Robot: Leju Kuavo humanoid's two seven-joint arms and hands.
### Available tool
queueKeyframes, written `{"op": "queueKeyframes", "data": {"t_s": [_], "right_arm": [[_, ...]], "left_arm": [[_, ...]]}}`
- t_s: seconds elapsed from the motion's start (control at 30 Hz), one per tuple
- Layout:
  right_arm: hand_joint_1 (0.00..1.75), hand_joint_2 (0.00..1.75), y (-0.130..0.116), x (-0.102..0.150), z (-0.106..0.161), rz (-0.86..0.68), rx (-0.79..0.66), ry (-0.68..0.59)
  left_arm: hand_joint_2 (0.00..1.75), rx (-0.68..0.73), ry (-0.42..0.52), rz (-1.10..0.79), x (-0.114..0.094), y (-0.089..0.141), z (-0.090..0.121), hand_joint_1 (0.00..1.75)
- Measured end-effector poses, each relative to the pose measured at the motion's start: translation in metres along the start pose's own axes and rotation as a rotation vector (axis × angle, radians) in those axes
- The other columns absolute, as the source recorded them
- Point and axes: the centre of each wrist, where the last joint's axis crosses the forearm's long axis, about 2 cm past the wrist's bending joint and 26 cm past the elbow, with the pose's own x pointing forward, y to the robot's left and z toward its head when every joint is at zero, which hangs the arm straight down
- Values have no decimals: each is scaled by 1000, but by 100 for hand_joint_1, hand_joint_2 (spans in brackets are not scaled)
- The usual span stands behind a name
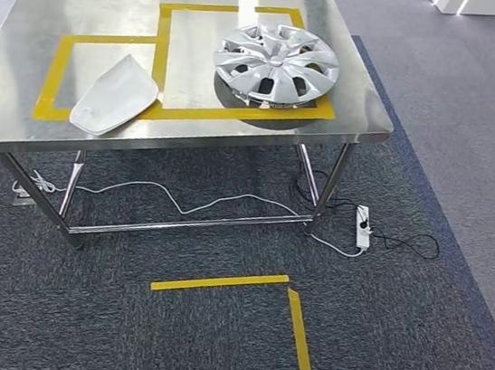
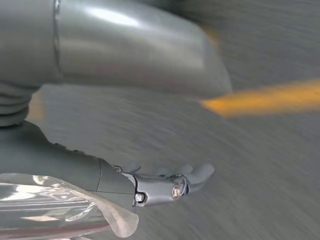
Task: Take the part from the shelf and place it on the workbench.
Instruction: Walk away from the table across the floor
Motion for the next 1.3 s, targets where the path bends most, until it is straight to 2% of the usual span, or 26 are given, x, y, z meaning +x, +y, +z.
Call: {"op": "queueKeyframes", "data": {"t_s": [0.07, 0.13, 0.27, 0.33, 0.43, 0.5, 0.6, 0.73, 0.83, 0.93, 1.1, 1.3], "right_arm": [[0, 0, 16, -11, 9, 78, 87, 156], [0, 0, 29, -15, 15, 139, 156, 253], [0, 0, 52, -15, 26, 226, 256, 286], [0, 0, 62, -13, 31, 270, 300, 262], [0, 0, 76, -8, 37, 324, 344, 223], [0, 0, 83, -6, 40, 342, 363, 211], [0, 0, 90, -2, 44, 349, 385, 205], [0, 0, 96, 0, 47, 334, 385, 207], [0, 0, 97, -1, 48, 305, 369, 211], [0, 0, 96, 0, 47, 265, 352, 218], [0, 0, 95, -3, 47, 211, 333, 233], [0, 0, 94, -3, 47, 197, 325, 245]], "left_arm": [[0, 5, -29, -40, 0, 4, -1, 0], [0, -6, -69, -87, 0, 8, -1, 0], [0, -50, -104, -154, -6, 17, -1, 0], [0, -33, -61, -135, -11, 24, 1, 0], [0, 52, 98, 0, -25, 40, 9, 0], [0, 75, 142, 37, -29, 45, 19, 0], [0, 98, 131, 79, -26, 40, 32, 0], [0, 232, 216, 403, -20, 31, 46, 0], [0, 262, 262, 568, -15, 18, 52, 0], [0, 239, 226, 596, -10, 11, 53, 0], [0, 149, 137, 527, -6, 7, 53, 0], [0, 109, 103, 495, -3, 6, 56, 0]]}}
